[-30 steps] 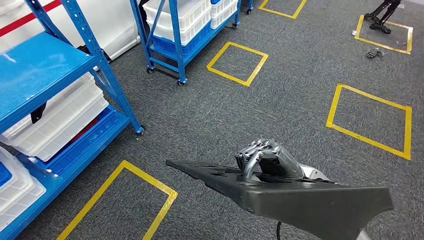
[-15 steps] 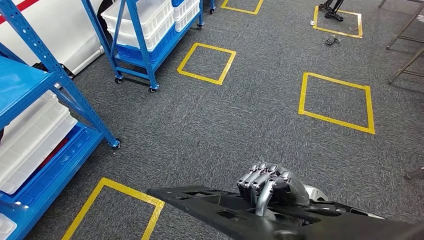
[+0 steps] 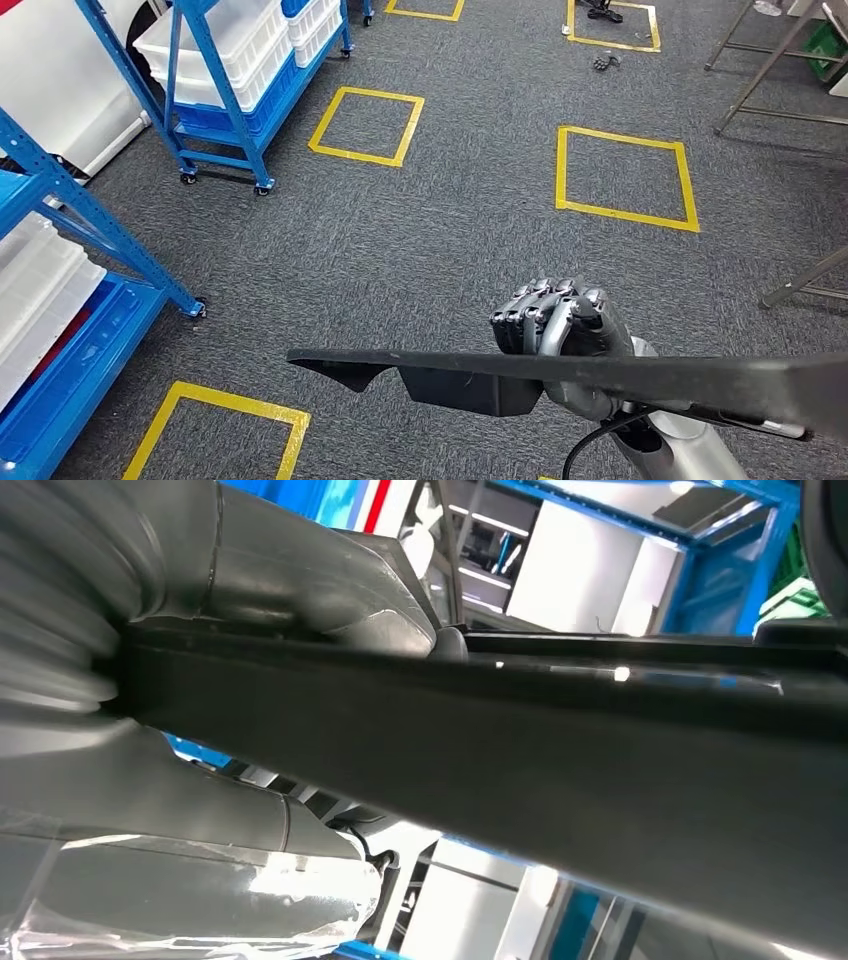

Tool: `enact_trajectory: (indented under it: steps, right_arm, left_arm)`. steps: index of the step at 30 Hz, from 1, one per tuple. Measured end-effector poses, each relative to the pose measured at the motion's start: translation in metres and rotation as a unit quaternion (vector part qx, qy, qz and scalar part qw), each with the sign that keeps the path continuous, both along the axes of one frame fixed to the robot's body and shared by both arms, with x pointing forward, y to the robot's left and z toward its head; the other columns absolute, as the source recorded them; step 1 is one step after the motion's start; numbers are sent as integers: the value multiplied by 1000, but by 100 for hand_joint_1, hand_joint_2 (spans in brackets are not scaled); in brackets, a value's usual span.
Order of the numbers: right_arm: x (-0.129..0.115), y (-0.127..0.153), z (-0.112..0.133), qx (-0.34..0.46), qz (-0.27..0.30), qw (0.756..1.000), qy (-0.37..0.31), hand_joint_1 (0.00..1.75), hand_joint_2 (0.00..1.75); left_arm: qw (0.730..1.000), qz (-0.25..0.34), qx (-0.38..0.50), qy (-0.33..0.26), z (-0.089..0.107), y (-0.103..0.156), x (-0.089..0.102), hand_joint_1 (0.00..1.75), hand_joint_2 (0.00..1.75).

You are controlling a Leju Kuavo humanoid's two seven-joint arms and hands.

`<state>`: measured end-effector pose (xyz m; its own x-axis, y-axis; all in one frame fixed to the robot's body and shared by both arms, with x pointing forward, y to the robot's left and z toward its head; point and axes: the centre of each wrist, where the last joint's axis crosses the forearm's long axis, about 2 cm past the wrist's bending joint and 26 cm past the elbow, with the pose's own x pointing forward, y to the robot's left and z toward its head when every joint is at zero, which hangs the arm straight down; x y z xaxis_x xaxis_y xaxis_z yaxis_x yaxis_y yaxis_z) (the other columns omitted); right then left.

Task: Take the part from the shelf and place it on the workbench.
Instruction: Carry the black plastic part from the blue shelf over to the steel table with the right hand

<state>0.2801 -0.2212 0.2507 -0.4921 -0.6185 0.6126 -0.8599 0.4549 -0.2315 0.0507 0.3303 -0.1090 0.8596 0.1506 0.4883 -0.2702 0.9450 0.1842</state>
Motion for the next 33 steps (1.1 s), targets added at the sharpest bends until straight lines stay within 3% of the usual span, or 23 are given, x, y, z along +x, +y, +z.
enact_trajectory:
  steps: [13, 33]
  right_arm:
    - [-6, 27, 1, -7, -13, 1000, 1, 175, 175]
    - [-26, 60, -10, -5, 38, 999, 3, 175, 175]
  left_arm:
    - [999, -25, 4, -28, 1, 6, 3, 0, 0]
    - [999, -10, 21, -30, 2, 17, 1, 0, 0]
